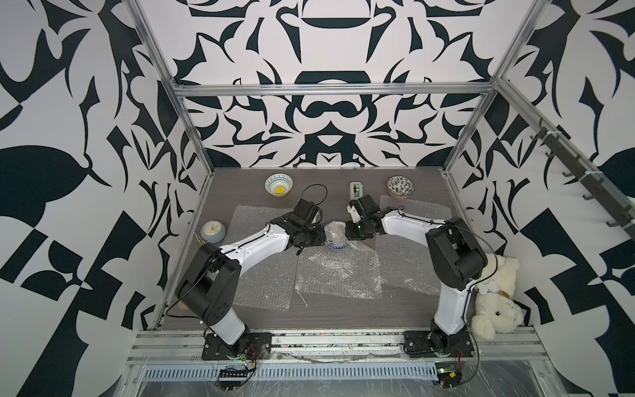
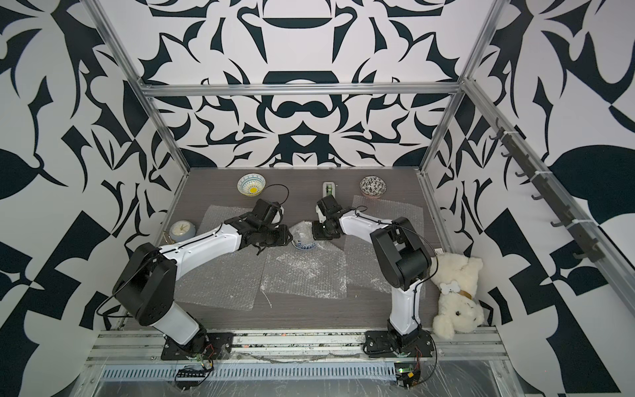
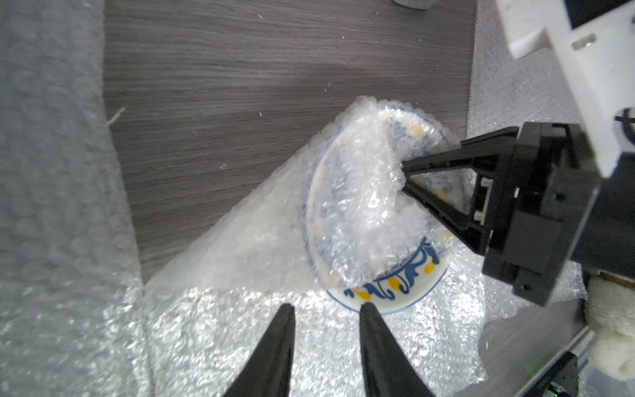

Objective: Wrap bowls in bubble wrap
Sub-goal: Wrap the bowl in bubble wrap.

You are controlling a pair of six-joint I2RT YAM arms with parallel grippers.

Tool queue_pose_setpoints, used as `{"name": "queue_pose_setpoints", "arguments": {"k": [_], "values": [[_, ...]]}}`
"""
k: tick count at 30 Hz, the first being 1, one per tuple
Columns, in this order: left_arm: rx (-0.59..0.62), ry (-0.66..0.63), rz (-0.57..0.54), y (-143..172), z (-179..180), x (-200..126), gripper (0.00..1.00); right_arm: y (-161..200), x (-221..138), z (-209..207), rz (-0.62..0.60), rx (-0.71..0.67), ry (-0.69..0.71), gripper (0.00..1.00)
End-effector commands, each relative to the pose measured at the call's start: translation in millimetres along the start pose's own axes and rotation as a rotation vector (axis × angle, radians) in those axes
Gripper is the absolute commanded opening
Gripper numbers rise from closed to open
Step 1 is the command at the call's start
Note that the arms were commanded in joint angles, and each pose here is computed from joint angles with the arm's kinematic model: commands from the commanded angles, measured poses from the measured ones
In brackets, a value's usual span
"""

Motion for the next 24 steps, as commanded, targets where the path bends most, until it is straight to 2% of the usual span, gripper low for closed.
{"name": "queue_pose_setpoints", "arguments": {"k": [1, 6, 12, 18, 24], "values": [[0.003, 0.046, -0.093, -28.0, -4.7, -16.3, 0.35, -17.1, -2.5, 0.2, -0.058, -0.050, 0.018, 0.14], [-0.007, 0.166, -0.083, -56.6, -13.4, -8.1, 0.31, -25.3, -1.2, -7.3, -0.053, -0.062, 0.011, 0.14], [-0.009, 0.285, 0.014, -74.2, -26.0, 29.4, 0.16, -33.9, -3.0, -7.8, -0.056, -0.067, 0.004, 0.14], [-0.038, 0.285, 0.076, -67.8, -20.5, 54.3, 0.08, -39.1, -4.2, -5.3, -0.057, -0.067, -0.011, 0.16], [-0.053, 0.246, 0.121, -57.6, -9.8, 73.6, 0.08, -42.6, -6.5, -1.7, -0.057, -0.077, -0.034, 0.21]]}}
Point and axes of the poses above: each gripper's point midway between its finger pads, its own x axis out along the fingers, its own z axis along the line the jaws close on, y = z × x, the point moved 9 cm from there along -x, back along the fingers, and after that the axes turned 5 degrees about x, right-handed, at the moved point
